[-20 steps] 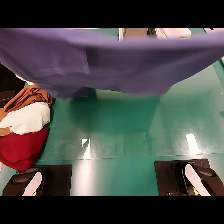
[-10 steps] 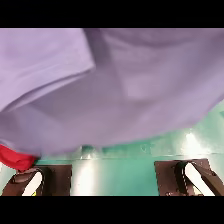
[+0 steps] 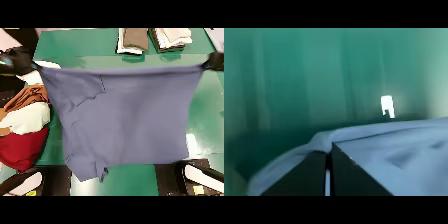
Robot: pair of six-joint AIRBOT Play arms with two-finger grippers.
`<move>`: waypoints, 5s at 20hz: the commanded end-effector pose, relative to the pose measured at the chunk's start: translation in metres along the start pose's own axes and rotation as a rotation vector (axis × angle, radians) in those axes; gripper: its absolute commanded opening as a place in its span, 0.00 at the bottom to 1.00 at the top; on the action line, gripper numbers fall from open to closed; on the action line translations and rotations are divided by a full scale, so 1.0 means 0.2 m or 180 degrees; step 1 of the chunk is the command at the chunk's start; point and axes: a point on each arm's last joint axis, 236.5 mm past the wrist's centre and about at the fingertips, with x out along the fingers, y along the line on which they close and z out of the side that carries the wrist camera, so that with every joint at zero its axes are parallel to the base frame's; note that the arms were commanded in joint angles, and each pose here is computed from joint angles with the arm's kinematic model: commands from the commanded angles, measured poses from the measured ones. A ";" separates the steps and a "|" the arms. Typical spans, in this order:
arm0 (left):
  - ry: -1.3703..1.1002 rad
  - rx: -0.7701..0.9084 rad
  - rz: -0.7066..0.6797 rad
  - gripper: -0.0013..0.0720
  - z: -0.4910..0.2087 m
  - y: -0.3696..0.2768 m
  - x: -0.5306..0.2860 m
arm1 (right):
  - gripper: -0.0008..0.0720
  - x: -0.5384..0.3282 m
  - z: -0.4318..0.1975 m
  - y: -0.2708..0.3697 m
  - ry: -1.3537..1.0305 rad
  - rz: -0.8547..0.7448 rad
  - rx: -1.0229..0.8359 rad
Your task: Fold the shirts.
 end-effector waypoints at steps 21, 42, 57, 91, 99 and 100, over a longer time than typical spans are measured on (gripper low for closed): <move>0.1741 -0.0115 0.0288 0.05 -0.74 0.34 0.72 | 0.03 0.65 -0.32 -0.23 0.0893 -0.0174 0.0098; 0.2012 -0.0886 0.0601 0.82 -1.76 0.22 -0.01 | 0.63 0.33 -0.55 -0.04 0.0464 -0.0080 0.0069; 0.1627 -0.1177 -0.0057 0.22 -1.82 -0.06 0.23 | 0.63 0.33 -0.59 0.03 0.0559 0.0122 0.0167; 0.0979 0.0284 0.0207 0.05 -1.10 -0.15 0.00 | 0.03 0.22 -0.89 -0.06 0.1036 -0.0170 0.0013; 0.0682 0.0278 0.0512 0.05 -0.54 0.09 0.42 | 0.03 0.43 -0.42 -0.18 0.0881 -0.0208 0.0041; 0.0687 0.0299 0.0472 0.05 -0.49 0.09 0.49 | 0.03 0.47 -0.38 -0.18 0.0890 -0.0182 0.0043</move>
